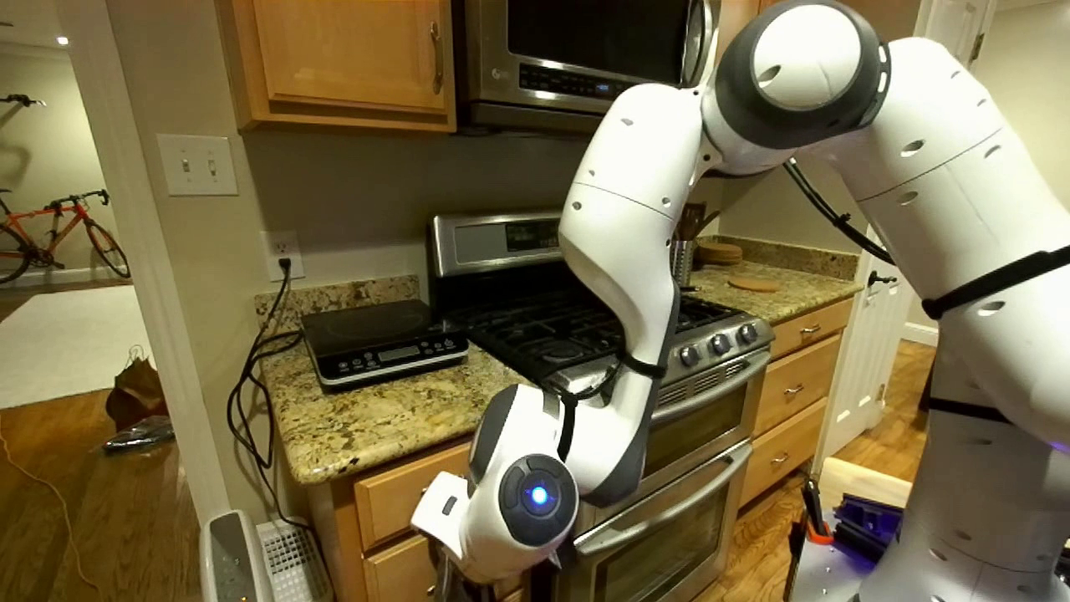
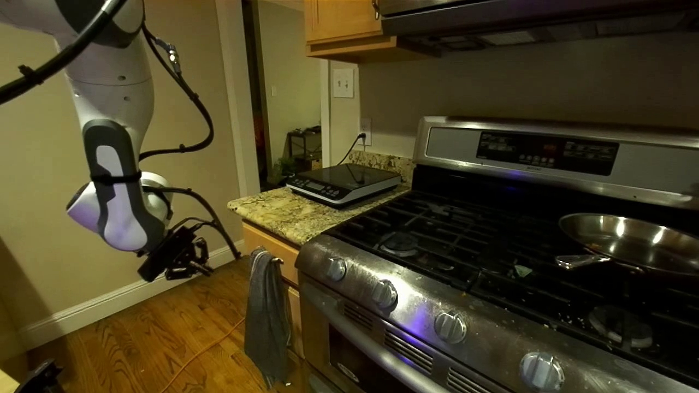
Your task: Open the top left drawer
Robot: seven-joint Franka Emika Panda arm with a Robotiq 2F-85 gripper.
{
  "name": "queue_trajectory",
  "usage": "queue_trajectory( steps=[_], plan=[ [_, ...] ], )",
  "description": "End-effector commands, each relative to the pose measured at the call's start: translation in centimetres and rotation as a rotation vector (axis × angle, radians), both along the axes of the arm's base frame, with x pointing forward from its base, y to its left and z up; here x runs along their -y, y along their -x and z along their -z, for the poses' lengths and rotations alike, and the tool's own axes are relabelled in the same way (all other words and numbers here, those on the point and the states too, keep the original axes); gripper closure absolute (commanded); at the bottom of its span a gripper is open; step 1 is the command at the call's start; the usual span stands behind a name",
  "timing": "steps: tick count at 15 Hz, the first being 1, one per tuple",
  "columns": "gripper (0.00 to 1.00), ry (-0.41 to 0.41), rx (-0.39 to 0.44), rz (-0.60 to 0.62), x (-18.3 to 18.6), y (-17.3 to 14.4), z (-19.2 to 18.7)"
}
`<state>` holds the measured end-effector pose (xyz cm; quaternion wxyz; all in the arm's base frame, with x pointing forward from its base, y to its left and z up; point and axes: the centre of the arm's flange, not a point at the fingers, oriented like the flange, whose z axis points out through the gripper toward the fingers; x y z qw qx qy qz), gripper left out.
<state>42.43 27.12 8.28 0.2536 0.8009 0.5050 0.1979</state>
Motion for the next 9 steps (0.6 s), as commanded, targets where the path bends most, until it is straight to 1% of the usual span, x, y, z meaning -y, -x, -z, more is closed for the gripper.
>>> queue_trajectory(
  steps=[1, 2, 3, 5, 7, 9],
  plan=[
    [1.00, -0.042, -0.036, -0.052, -1.5, 5.8, -1.3],
    [0.97, -0.044, -0.047, -0.056, -1.9, 6.4, -1.3],
    [0.72, -0.042, -0.048, -0.061, -2.1, 6.9, -1.5],
    [0.69, -0.044, -0.040, -0.067, -1.9, 6.8, -2.0],
    [0.57, -0.030, -0.024, -0.068, -1.4, 6.0, -2.5],
    [0.44, -0.017, 0.003, -0.049, -0.3, 4.4, -3.1]
  ],
)
